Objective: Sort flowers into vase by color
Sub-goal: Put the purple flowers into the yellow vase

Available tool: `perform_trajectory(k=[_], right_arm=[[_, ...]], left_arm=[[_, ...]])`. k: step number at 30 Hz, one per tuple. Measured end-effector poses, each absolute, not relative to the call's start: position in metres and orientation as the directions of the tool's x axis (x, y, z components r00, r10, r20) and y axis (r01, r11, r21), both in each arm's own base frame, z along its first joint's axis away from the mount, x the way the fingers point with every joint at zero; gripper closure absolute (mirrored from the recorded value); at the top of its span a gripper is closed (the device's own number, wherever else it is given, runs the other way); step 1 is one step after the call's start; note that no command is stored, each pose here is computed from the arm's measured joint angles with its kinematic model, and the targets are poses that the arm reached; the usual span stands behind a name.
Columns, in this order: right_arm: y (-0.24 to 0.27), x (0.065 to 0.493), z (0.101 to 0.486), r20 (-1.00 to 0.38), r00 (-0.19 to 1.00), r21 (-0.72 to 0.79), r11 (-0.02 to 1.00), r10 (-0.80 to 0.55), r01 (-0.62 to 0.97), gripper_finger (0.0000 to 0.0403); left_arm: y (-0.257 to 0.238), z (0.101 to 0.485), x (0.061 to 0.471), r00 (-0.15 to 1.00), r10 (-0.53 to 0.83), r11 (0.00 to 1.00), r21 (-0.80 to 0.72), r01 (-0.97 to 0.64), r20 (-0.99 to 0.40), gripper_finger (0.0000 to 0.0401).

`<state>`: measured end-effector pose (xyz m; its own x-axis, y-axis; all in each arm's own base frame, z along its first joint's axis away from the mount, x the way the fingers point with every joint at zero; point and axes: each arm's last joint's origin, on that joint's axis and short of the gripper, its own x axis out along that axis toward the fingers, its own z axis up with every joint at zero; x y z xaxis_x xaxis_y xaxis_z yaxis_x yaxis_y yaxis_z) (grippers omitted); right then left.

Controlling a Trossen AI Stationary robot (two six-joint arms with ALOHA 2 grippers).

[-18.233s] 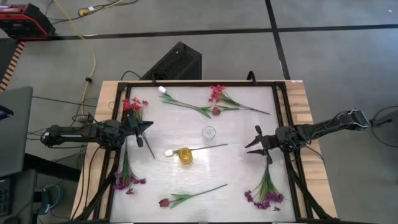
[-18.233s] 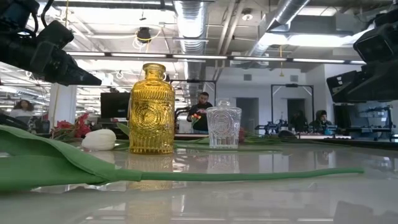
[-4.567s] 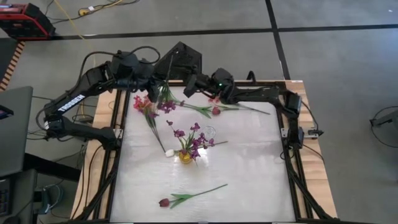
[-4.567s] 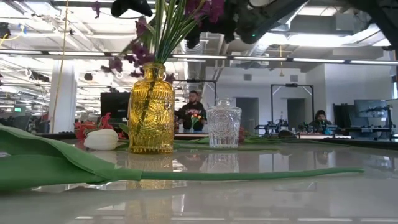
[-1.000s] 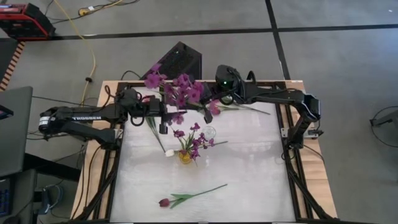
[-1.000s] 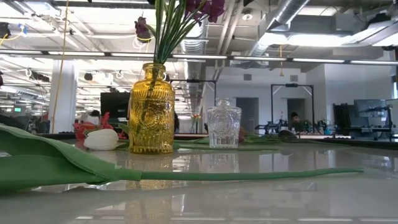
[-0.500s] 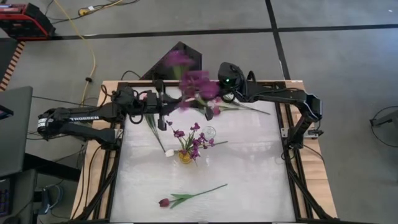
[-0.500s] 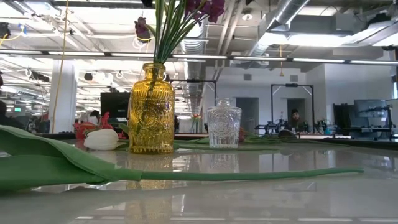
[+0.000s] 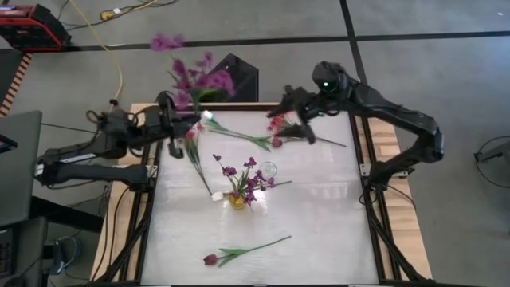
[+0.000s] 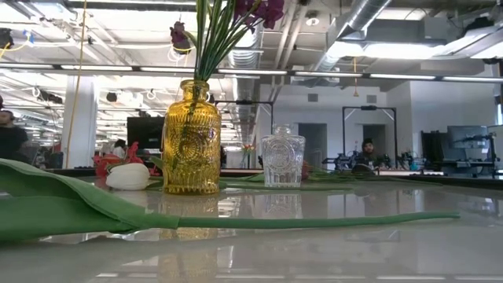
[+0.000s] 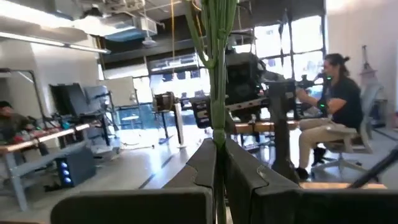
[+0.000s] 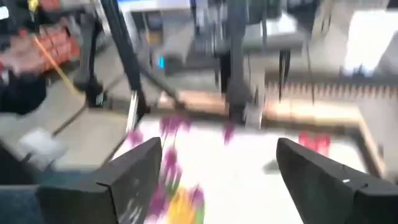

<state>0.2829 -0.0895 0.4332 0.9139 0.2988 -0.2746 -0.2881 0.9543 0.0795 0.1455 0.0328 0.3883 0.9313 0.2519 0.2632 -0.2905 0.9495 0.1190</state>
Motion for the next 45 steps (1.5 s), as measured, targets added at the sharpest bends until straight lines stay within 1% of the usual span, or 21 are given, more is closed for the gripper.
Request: perform_trajectory(k=[3, 5, 8, 11, 15, 17, 19, 22, 25, 27, 31, 34, 38, 45], right_arm=[[-0.078, 0.266, 0.427, -0.397, 0.871, 0.122, 0.957, 0.289, -0.262, 0.0055], [-0.067, 0.258, 0.425, -0.426, 0.857, 0.106, 0.957, 0.29, -0.271, 0.0058], [-0.053, 0.246, 0.422, -0.389, 0.879, 0.054, 0.959, 0.276, -0.277, 0.0064], [-0.045, 0.234, 0.414, -0.337, 0.912, 0.012, 0.969, 0.235, -0.246, 0.0069], [-0.042, 0.221, 0.394, -0.249, 0.948, 0.008, 0.979, 0.2, -0.205, 0.0071], [-0.041, 0.216, 0.384, -0.203, 0.959, 0.022, 0.98, 0.198, -0.197, 0.0072], [-0.041, 0.215, 0.372, -0.185, 0.963, 0.048, 0.98, 0.198, -0.192, 0.0072], [-0.041, 0.219, 0.353, -0.163, 0.966, 0.121, 0.976, 0.199, -0.181, 0.0072], [-0.04, 0.226, 0.345, -0.129, 0.969, 0.186, 0.965, 0.212, -0.186, 0.0072], [-0.036, 0.231, 0.343, -0.128, 0.964, 0.182, 0.961, 0.233, -0.208, 0.0072], [-0.022, 0.242, 0.34, -0.108, 0.949, 0.122, 0.951, 0.297, -0.284, 0.0072], [-0.011, 0.245, 0.341, -0.089, 0.935, 0.076, 0.939, 0.343, -0.337, 0.0072], [0.0, 0.248, 0.339, -0.098, 0.917, 0.065, 0.922, 0.387, -0.383, 0.0072], [0.013, 0.251, 0.334, -0.121, 0.893, 0.074, 0.901, 0.434, -0.428, 0.0072]], left_arm=[[0.027, 0.372, 0.139, 0.948, 0.21, 0.966, 0.099, -0.239, 0.239, 0.0401], [0.022, 0.355, 0.138, 0.956, 0.168, 0.978, 0.084, -0.193, 0.242, 0.0401], [0.014, 0.325, 0.141, 0.946, 0.078, 0.992, 0.069, -0.105, 0.315, 0.0401], [0.007, 0.296, 0.144, 0.918, -0.019, 0.997, 0.082, -0.014, 0.395, 0.0401], [-0.003, 0.267, 0.148, 0.898, -0.142, 0.987, 0.132, 0.094, 0.417, 0.0401], [-0.008, 0.261, 0.149, 0.882, -0.195, 0.977, 0.166, 0.135, 0.429, 0.0401], [-0.015, 0.258, 0.153, 0.869, -0.248, 0.963, 0.206, 0.173, 0.429, 0.0401], [-0.025, 0.251, 0.162, 0.866, -0.307, 0.943, 0.246, 0.223, 0.394, 0.0401], [-0.037, 0.249, 0.178, 0.863, -0.355, 0.923, 0.281, 0.262, 0.36, 0.0401], [-0.045, 0.248, 0.19, 0.861, -0.381, 0.911, 0.294, 0.288, 0.336, 0.0401], [-0.061, 0.243, 0.211, 0.856, -0.428, 0.891, 0.297, 0.344, 0.291, 0.0401], [-0.072, 0.237, 0.218, 0.84, -0.46, 0.874, 0.314, 0.371, 0.287, 0.0401], [-0.083, 0.228, 0.221, 0.82, -0.487, 0.856, 0.348, 0.382, 0.3, 0.0401], [-0.086, 0.205, 0.235, 0.891, -0.364, 0.904, 0.332, 0.269, 0.271, 0.0401]])
